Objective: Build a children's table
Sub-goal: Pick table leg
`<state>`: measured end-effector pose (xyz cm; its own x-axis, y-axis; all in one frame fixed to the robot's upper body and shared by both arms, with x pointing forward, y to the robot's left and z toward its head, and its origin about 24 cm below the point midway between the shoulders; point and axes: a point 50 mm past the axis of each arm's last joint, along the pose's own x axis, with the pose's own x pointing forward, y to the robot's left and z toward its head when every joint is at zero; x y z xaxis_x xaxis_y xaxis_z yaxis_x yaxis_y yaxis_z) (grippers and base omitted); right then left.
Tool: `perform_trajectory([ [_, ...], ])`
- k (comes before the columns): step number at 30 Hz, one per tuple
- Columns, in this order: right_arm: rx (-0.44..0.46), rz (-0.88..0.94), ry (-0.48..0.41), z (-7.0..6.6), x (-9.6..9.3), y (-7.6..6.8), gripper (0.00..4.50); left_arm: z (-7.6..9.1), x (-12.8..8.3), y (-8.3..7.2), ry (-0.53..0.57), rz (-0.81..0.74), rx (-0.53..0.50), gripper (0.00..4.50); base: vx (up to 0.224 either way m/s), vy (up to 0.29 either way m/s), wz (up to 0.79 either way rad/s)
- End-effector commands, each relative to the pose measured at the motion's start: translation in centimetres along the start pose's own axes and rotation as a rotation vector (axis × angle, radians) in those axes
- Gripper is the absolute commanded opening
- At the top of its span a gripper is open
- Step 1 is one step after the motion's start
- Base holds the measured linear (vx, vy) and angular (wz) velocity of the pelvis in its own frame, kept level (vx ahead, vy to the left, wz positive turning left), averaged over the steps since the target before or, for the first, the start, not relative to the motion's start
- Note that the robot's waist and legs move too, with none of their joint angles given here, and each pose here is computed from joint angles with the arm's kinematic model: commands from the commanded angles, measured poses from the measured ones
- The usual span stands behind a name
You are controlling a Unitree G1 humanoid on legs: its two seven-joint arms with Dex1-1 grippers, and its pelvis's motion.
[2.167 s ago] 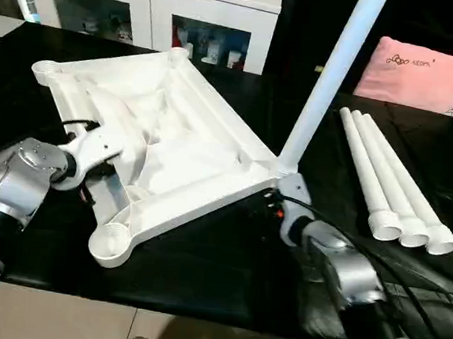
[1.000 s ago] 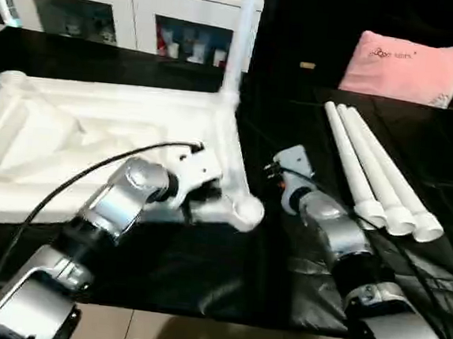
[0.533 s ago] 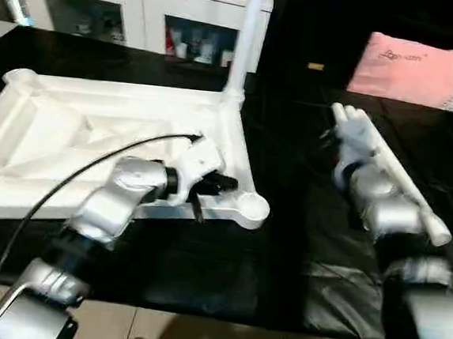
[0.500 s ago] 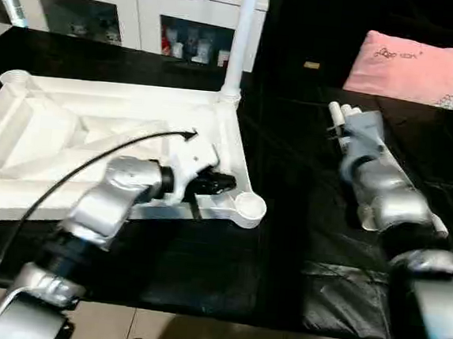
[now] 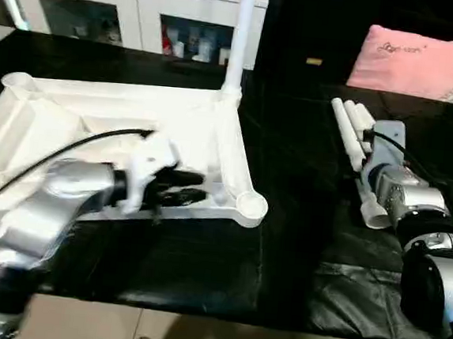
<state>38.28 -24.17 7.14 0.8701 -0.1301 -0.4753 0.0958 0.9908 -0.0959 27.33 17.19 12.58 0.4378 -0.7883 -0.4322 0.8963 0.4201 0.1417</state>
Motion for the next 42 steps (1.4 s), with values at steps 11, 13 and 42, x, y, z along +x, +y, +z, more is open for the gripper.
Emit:
perform_trajectory([
  [11, 0.040, -0.029, 0.097, -0.4, -0.2, -0.9, 4.50, 0.4, -1.7, -1.4, 0.032, -0.003, -0.024, 2.71, 0.000, 0.000, 0.00],
  [13, 0.055, -0.026, 0.115, -0.4, -0.2, -1.1, 4.50, 0.4, -1.6, -1.5, 0.035, -0.003, -0.028, 2.91, 0.000, 0.000, 0.00],
  [42, 0.133, 0.070, 0.306, -1.8, -1.0, -2.5, 2.73, 0.2, 0.0, -2.2, 0.037, -0.076, -0.061, 4.50, 0.000, 0.000, 0.00],
])
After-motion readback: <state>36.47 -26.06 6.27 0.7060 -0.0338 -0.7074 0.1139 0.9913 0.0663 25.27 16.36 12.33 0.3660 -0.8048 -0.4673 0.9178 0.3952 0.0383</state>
